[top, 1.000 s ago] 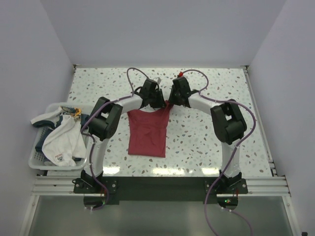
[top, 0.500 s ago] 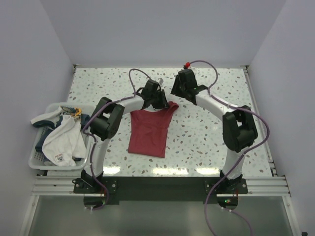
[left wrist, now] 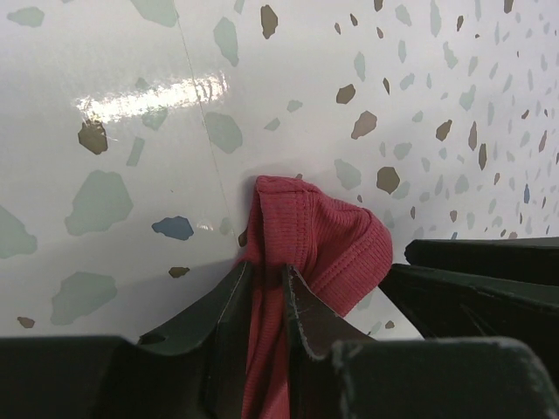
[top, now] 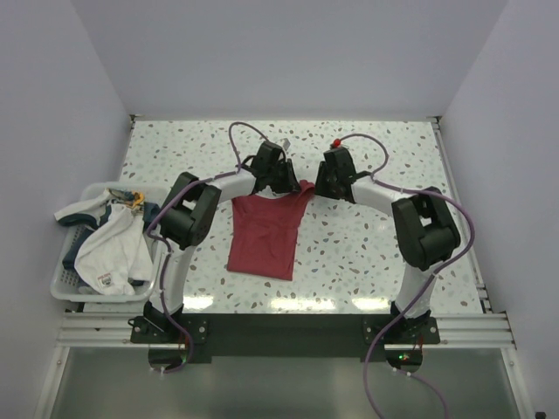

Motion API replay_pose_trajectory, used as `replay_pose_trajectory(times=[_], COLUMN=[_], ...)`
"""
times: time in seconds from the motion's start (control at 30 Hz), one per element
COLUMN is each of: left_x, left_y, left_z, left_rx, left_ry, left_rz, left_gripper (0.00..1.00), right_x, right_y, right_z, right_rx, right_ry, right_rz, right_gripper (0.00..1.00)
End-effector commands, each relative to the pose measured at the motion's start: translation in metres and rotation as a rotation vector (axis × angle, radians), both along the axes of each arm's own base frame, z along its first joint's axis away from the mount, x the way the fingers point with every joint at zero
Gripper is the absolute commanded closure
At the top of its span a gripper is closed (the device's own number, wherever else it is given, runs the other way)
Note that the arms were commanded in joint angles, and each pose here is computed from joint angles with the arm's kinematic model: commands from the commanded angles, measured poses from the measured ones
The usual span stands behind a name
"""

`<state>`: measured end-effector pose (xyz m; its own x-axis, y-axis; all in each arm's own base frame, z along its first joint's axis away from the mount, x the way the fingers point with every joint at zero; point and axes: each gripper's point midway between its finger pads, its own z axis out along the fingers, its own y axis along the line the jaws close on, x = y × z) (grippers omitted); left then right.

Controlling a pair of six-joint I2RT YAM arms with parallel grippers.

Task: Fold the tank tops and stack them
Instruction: Fold the tank top

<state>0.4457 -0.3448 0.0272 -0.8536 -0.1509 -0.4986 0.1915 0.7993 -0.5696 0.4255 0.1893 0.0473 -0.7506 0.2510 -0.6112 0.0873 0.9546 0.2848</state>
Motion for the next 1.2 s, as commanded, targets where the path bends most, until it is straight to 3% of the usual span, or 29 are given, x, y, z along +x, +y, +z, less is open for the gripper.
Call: replay_pose_trajectory(times=[0.0,0.5,0.67,0.77,1.17], left_x=[0.0,-0.001,-0.002,-0.002,-0.006], left_y=[-0.001,0.0,-0.002,-0.002,-0.014], left_z=[-0.01,-0.017,-0.021,-0.02,-0.017], left_rx=[0.015,0.03,0.026,0.023,0.0], left_ry=[0.017,0.029,0.039,0.036,0.035], left_rz=[0.005,0.001,-0.006,-0.007,-0.034], left_gripper=[0.75,0.75,0.75,0.75,0.75], right_x=[0.018,0.031,0.037,0.039,0.036], right_y=[0.013,0.015,0.017,0.019,0.021], right_z=[0.015,-0.003,0.009,0.016,0.061], right_rx=[0.05,0.045,0.071,0.091,0.118], right_ry=[-0.087,-0.066,-0.1,-0.106,-0.136], right_rz=[0.023,-0.025,-0.045,-0.054,-0.097], right_gripper=[0.58,0.67,0.92,1.0,1.0])
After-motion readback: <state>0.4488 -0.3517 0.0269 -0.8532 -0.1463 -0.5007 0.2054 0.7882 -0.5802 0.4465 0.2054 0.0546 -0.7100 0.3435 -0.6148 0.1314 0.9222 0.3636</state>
